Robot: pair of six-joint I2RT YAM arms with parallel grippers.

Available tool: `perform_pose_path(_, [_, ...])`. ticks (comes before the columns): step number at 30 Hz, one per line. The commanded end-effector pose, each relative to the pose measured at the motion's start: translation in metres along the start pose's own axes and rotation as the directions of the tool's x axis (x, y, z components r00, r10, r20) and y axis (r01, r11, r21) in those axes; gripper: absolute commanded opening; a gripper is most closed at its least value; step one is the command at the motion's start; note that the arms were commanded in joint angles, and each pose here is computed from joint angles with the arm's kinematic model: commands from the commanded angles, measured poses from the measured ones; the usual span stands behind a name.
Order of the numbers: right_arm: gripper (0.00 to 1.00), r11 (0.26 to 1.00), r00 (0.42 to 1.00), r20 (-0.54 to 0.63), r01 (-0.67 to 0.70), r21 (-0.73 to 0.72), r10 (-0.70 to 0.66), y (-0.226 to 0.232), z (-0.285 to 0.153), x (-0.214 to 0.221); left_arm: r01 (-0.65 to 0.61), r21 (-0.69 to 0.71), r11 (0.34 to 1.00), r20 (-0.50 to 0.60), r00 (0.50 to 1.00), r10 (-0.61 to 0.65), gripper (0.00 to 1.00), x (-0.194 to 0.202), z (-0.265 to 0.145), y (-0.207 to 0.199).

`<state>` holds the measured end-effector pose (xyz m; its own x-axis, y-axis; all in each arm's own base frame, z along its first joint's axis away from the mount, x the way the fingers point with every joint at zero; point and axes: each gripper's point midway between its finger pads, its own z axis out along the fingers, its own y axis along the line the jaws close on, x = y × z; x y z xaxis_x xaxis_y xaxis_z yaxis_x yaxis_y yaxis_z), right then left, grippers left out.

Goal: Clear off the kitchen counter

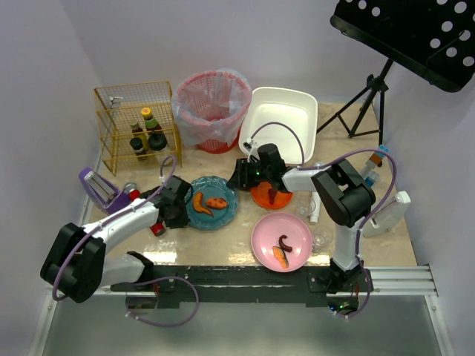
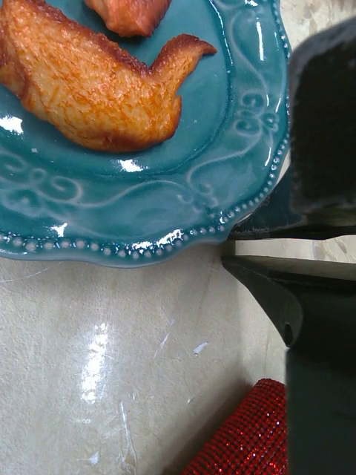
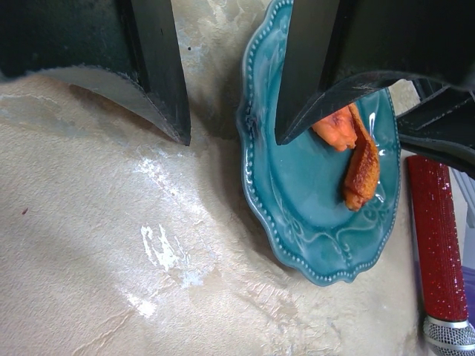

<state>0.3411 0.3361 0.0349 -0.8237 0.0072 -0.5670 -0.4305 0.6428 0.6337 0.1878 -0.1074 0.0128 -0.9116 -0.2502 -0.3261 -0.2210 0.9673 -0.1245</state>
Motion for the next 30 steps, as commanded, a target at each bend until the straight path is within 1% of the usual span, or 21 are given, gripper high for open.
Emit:
perform_pose_path(1, [0.55,0.997,1.0,-0.014,0.003,0.076,-0.002,-0.018,-0.004,0.007,0.004,0.026,1.0,0.004,1.0,-0.004,0.19,0.0,0.003,-0.005])
perform_pose_path(4, [0.55,0.997,1.0,-0.011,0.004,0.076,-0.004,-0.017,-0.004,0.006,0.003,0.026,1.0,0.016,1.0,-0.003,0.18,-0.006,-0.006,-0.007])
perform_pose_path(10, [0.55,0.997,1.0,-0.013,0.004,0.075,-0.003,-0.018,-0.002,0.006,0.013,0.042,0.999,0.102,0.995,-0.017,0.19,-0.033,-0.042,-0.013])
perform_pose_path(13, [0.55,0.997,1.0,-0.013,0.001,0.072,0.0,-0.017,-0.002,0.005,0.01,0.058,0.998,0.125,0.992,-0.017,0.19,-0.043,-0.05,-0.02])
perform_pose_path(23, [0.55,0.997,1.0,-0.011,0.003,0.074,-0.003,-0.016,-0.003,0.003,-0.008,0.051,0.999,0.088,0.996,0.004,0.19,-0.037,-0.032,-0.022])
perform_pose_path(30, [0.56,0.997,1.0,-0.016,0.003,0.073,-0.002,-0.017,-0.001,0.004,-0.003,0.052,0.999,0.048,0.999,0.001,0.19,-0.019,-0.012,-0.017])
